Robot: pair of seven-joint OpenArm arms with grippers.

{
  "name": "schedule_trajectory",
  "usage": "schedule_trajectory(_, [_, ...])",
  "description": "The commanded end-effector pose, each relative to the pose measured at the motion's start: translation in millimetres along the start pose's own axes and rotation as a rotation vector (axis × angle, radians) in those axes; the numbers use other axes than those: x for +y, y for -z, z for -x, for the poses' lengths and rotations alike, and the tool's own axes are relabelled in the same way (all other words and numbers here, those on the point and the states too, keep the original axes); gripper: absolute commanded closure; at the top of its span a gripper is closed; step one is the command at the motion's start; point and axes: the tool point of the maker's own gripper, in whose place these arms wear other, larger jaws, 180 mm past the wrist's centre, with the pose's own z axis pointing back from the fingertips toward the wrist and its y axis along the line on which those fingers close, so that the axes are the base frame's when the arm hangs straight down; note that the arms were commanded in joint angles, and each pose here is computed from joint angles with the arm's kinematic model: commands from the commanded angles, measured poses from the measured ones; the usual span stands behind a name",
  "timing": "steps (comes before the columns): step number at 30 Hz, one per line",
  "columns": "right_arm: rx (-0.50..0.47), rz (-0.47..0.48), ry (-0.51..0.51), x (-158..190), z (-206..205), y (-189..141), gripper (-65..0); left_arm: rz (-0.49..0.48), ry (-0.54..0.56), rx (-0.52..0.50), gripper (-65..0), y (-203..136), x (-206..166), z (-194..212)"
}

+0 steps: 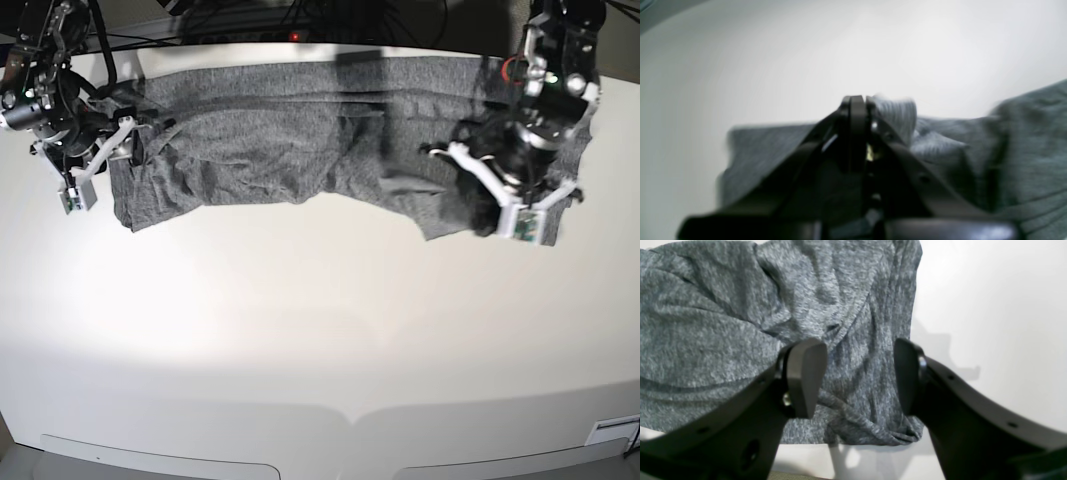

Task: Fold the T-shirt properly
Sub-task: 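Grasp the shirt's side with the left gripper and pull it outward, then pull the shirt's end with the left gripper to straighten the folded body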

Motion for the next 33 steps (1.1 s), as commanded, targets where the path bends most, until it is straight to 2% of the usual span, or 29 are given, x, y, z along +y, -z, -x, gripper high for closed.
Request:
schedule_trajectory(1, [-0.041, 0.011, -0.019, -4, -12, -5, -35.6, -0.033, -0.002, -0.042, 0.0, -6, 12, -8])
schedule_trajectory(8, [-0.041, 0.010, -0.020, -4, -12, -5, -35.6, -0.227, -0.020, 0.001, 0.0, -42, 77, 26])
schedule_trajectory(14, [-0.042, 0.010, -0.020, -4, -12, -5, -35.6, -0.323, -0.024, 0.034, 0.0, -57, 112, 57])
schedule_trajectory(17, [-0.042, 0.009, -0.019, -4, -12, -5, -35.6, -0.327, -0.049, 0.025, 0.0, -52, 118, 71])
schedule_trajectory(19, [-0.041, 0.009, -0.019, -4, -12, -5, -35.6, -0.235, -0.063, 0.018, 0.0, -44, 105, 74])
schedule_trajectory(22, [-0.041, 0.010, -0.019, -4, -12, -5, -35.6, -0.017, -0.081, -0.015, 0.0, -36, 67, 64])
schedule_trajectory(23, [-0.040, 0.010, -0.019, -4, -12, -5, -35.6, 0.052, -0.084, -0.033, -2.0, -35, 55, 59])
schedule_trajectory(25, [-0.040, 0.010, -0.019, -4, -12, -5, -35.6, 0.157, -0.071, -0.057, -18.6, -36, 37, 53])
schedule_trajectory(26, [-0.040, 0.010, -0.019, -4, -12, -5, -35.6, 0.180, -0.064, -0.060, -21.9, -36, 32, 52])
schedule_trajectory(28, [-0.040, 0.010, -0.019, -4, -12, -5, -35.6, 0.195, -0.036, -0.046, -21.5, -35, 27, 55])
schedule_trajectory(33, [-0.040, 0.010, -0.019, -4, -12, -5, -35.6, 0.203, 0.123, 0.002, -18.5, -25, 11, 69])
